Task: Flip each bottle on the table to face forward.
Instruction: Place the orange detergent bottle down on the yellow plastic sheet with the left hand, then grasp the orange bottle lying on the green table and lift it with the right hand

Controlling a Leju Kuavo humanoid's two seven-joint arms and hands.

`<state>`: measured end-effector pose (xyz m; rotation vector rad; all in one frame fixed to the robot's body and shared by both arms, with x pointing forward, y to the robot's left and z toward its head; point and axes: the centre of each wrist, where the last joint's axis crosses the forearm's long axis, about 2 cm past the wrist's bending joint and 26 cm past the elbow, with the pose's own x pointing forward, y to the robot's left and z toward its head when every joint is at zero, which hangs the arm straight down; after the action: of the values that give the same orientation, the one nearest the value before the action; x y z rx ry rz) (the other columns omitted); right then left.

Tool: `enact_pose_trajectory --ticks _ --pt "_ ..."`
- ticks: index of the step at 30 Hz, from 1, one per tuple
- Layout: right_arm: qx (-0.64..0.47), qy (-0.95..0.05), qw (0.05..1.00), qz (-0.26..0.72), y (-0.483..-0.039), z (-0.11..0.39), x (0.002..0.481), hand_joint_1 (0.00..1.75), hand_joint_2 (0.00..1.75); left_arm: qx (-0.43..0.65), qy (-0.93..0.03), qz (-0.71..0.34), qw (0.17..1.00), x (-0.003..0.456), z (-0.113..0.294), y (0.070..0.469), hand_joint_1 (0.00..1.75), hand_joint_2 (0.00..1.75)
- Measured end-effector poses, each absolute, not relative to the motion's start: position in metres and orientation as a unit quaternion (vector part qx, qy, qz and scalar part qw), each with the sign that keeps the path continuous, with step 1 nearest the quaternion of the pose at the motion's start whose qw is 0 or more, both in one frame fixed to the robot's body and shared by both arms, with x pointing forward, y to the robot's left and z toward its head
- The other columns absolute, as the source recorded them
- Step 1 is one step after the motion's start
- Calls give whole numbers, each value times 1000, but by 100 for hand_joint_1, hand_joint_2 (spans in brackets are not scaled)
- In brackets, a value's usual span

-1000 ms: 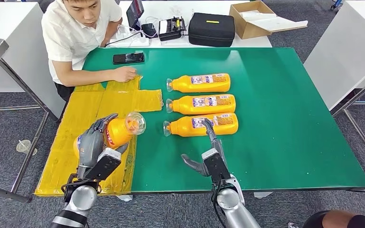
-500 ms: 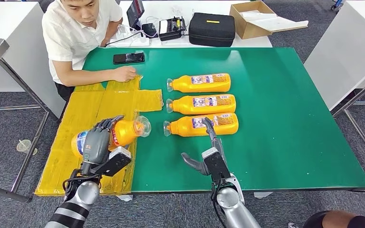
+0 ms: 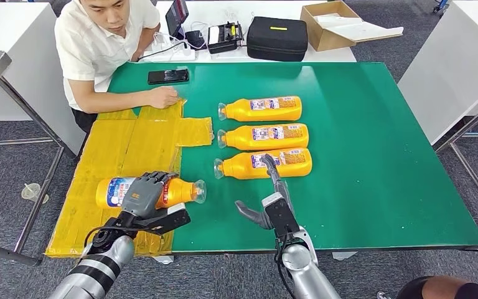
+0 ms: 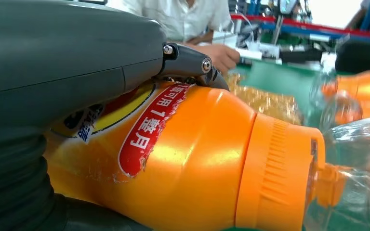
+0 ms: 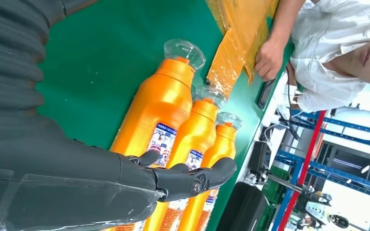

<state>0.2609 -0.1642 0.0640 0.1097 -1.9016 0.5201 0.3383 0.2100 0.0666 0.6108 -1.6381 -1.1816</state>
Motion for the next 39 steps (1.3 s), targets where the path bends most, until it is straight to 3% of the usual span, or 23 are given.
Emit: enact_pose_trajectory --ticks 7,9,10,13,14,39 --pt "47 -801 553 222 -164 60 263 0 175 235 -634 -541 501 346 60 215 174 175" --pt "46 -801 554 222 -164 60 264 0 175 234 -630 -545 502 347 59 216 165 175" --pt "46 -801 555 222 -164 60 264 0 175 233 -628 -547 502 347 59 216 134 175" --pt "46 -799 556 222 -165 59 264 0 175 231 -623 -552 504 349 58 217 13 175" --pt "45 -799 557 223 -165 58 264 0 175 231 -621 -554 504 349 58 217 1 175" --pt "40 -792 566 226 -167 51 265 0 175 218 -613 -564 510 354 61 218 0 175"
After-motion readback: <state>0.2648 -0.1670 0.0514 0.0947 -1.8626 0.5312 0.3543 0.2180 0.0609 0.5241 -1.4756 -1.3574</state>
